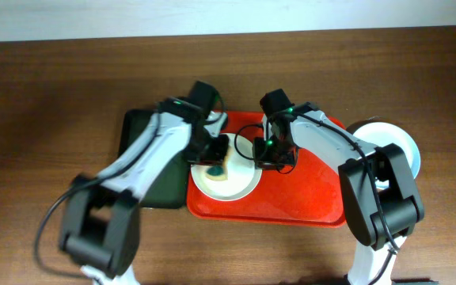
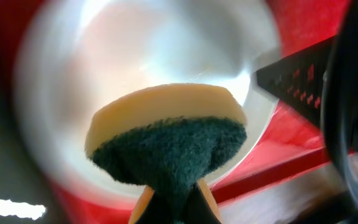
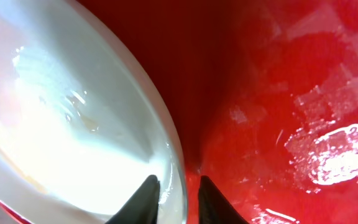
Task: Clean dirty plates on tray and stack at the side
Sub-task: 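Return the sponge to the black tray and release it with the left gripper, then lift the white plate with the right gripper and tilt it upward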
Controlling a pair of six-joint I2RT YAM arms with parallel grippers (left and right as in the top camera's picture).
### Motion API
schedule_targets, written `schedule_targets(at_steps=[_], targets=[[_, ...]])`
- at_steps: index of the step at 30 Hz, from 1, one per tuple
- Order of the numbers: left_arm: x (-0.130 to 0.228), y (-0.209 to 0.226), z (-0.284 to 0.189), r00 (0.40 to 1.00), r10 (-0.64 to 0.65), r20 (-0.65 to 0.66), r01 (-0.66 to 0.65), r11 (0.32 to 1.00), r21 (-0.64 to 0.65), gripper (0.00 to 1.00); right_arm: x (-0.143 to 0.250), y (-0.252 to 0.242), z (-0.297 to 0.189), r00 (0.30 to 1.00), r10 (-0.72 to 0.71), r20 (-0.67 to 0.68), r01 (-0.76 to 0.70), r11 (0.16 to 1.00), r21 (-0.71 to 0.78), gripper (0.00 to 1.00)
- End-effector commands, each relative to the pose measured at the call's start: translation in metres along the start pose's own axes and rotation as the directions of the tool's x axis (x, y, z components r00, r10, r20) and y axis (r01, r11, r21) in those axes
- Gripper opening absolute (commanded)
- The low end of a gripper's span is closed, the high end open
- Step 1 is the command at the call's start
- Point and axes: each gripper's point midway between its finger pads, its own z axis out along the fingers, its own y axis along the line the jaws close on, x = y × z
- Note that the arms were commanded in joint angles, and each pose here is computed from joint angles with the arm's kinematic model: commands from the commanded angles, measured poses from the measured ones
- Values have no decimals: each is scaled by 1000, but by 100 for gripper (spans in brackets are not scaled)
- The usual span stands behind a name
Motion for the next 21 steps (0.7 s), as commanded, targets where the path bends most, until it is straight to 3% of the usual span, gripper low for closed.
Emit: schedule_targets(at_steps=[1, 5, 11, 18, 19, 20, 21], targets=[[1, 50, -43, 996, -46, 74, 61, 974, -219, 3, 1, 7, -5, 1000, -17, 10, 17, 1000, -17, 27], [10, 91, -51, 989, -134, 55, 144, 942, -304, 3, 1, 7, -5, 1000, -16, 7, 16, 1000, -16, 36], [22, 136, -25, 984, -176, 36, 177, 910, -375, 2, 1, 7, -5, 1000, -16, 7, 17, 1000, -16, 36], [44, 179, 12, 964, -256, 70, 263, 891, -370, 3, 1, 7, -5, 1000, -16, 8, 16, 1000, -16, 36], [45, 178, 13, 962, -265, 65, 270, 897, -350, 15, 1, 7, -5, 1000, -16, 8, 16, 1000, -16, 36], [44, 173, 13, 961, -268, 63, 274, 906, -322, 51, 1, 7, -5, 1000, -17, 10, 17, 1000, -16, 36], [40, 170, 10, 961, -269, 66, 276, 910, -309, 59, 0, 7, -5, 1000, -17, 11, 18, 1000, -17, 37]])
